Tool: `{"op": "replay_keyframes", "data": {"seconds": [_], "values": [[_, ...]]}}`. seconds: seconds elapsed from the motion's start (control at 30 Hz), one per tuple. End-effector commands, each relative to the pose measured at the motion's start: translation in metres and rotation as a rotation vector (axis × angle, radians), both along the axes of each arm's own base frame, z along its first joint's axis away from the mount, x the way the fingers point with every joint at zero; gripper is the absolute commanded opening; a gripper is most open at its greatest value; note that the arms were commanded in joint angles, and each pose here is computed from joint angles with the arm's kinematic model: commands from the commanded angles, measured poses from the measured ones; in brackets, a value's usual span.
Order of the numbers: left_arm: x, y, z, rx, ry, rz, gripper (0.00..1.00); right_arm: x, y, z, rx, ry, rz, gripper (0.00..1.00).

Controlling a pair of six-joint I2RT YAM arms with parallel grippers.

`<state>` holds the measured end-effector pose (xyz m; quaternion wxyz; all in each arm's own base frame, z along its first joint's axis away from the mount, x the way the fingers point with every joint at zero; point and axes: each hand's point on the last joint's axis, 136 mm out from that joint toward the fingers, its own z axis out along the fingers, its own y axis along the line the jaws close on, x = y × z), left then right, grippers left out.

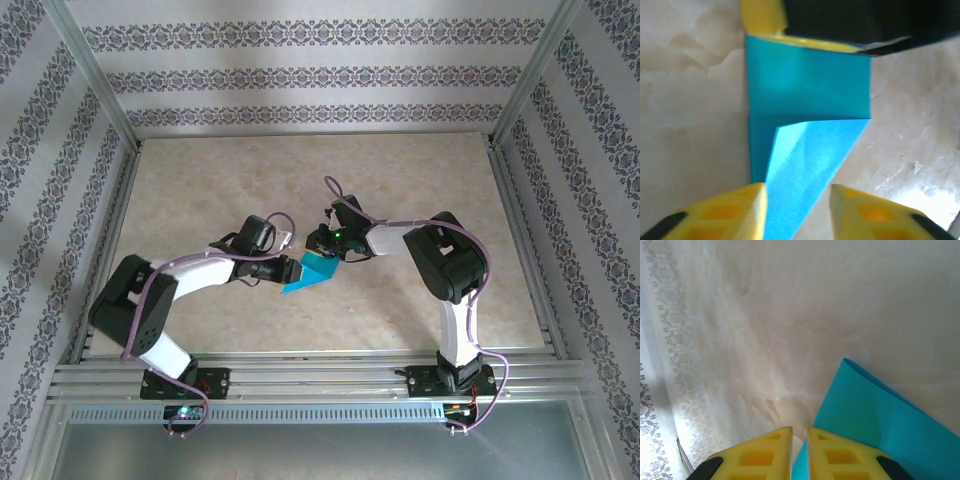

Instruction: Fold a paper plane with a square sheet of paper (pick it up from the middle)

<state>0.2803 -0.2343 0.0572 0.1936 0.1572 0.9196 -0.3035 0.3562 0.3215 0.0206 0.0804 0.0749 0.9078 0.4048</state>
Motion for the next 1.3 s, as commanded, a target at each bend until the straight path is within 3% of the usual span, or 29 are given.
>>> {"op": "replay_keyframes", "data": {"seconds": [0.0,0.1,0.3,0.53,0.73,1.0,1.27], "values": [[-0.002,-0.009,0.023,0.025,-0.188,-0.078,0.5,-0.003,-0.018,-0.027,-0.089,0.082,-0.046,0.17],[-0.012,-0.014,0.028,0.131,-0.337,-0.198,0.58,-0.006,-0.018,-0.029,-0.096,0.104,-0.047,0.17],[-0.029,-0.022,0.013,0.303,-0.465,-0.394,0.59,-0.009,-0.023,-0.034,-0.105,0.141,-0.055,0.17],[-0.02,-0.035,0.01,0.405,-0.522,-0.487,0.6,-0.01,-0.027,-0.037,-0.094,0.175,-0.062,0.17],[-0.022,-0.014,0.0,0.624,-0.491,-0.601,0.64,-0.008,-0.033,-0.038,-0.089,0.191,-0.079,0.18],[-0.025,-0.03,-0.005,0.568,-0.484,-0.661,0.69,-0.005,-0.035,-0.036,-0.072,0.206,-0.095,0.18],[-0.014,-0.029,-0.027,0.683,-0.511,-0.69,0.69,-0.005,-0.037,-0.04,-0.056,0.238,-0.119,0.18]]}}
